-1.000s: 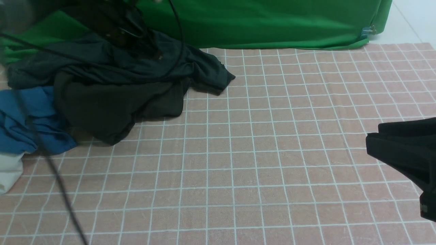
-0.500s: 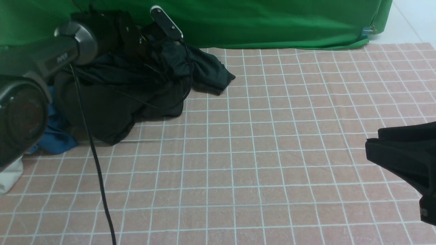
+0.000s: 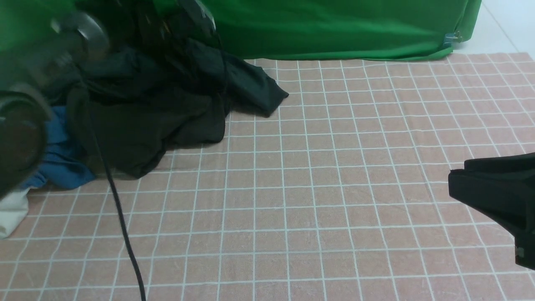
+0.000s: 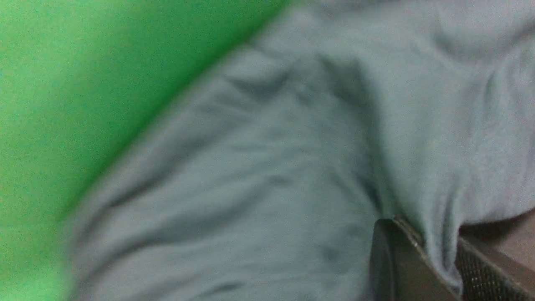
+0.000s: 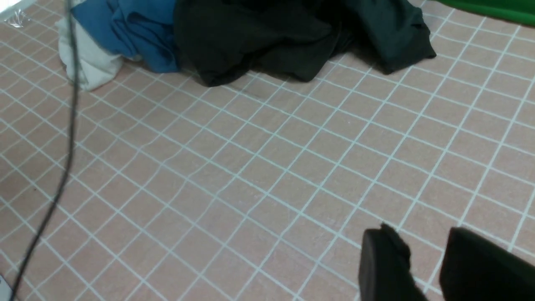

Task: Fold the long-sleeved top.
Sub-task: Spread the long sleeves with your arms and place them on the tabletop

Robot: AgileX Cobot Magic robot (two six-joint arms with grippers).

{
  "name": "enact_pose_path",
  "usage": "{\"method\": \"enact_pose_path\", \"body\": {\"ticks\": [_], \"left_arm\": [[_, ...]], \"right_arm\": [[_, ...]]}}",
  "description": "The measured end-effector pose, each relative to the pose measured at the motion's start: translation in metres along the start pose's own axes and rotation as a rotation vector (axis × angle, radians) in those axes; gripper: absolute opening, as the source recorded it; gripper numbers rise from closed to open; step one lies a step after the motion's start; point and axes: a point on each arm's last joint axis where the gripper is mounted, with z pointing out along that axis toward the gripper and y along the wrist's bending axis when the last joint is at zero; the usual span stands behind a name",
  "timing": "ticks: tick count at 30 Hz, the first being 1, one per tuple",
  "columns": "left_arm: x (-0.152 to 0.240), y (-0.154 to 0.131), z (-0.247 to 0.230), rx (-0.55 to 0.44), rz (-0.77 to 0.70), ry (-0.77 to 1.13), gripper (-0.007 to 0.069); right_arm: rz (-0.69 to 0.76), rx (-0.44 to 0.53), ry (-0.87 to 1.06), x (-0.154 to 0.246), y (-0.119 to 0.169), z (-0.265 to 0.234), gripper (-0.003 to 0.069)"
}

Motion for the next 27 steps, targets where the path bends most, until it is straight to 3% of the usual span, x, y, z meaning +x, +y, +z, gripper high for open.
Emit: {"method": "enact_pose_path", "body": {"ticks": [5,9,10,17,22,27], "left_arm": [[-0.03,0.048,-0.12,-0.227,-0.024,-0.1,0.0052],[-0.027,0.076,-0.222,-0.436,-0.052,-0.124,0.0052],[-0.025,0.078,-0.227,-0.448,-0.055,-0.118,0.0052],[0.052,0.129,-0.361,-0.818,-0.272,-0.048,0.0052],[0.101,0.146,-0.386,-0.883,-0.489,-0.014,0.0052],[0.127,0.147,-0.347,-0.673,-0.608,-0.029,0.0052]], "right_arm": [[-0.003,0.0,-0.003,0.0,0.0,0.0,0.0232],[-0.029,0.0,-0.003,0.0,0.0,0.0,0.0232],[-0.031,0.0,-0.003,0.0,0.0,0.0,0.0232],[-0.088,0.001,-0.006,-0.001,0.0,0.0,0.0232],[-0.102,0.001,-0.008,-0.001,0.0,0.0,0.0232],[-0.122,0.002,-0.01,-0.001,0.0,0.0,0.0232]]}}
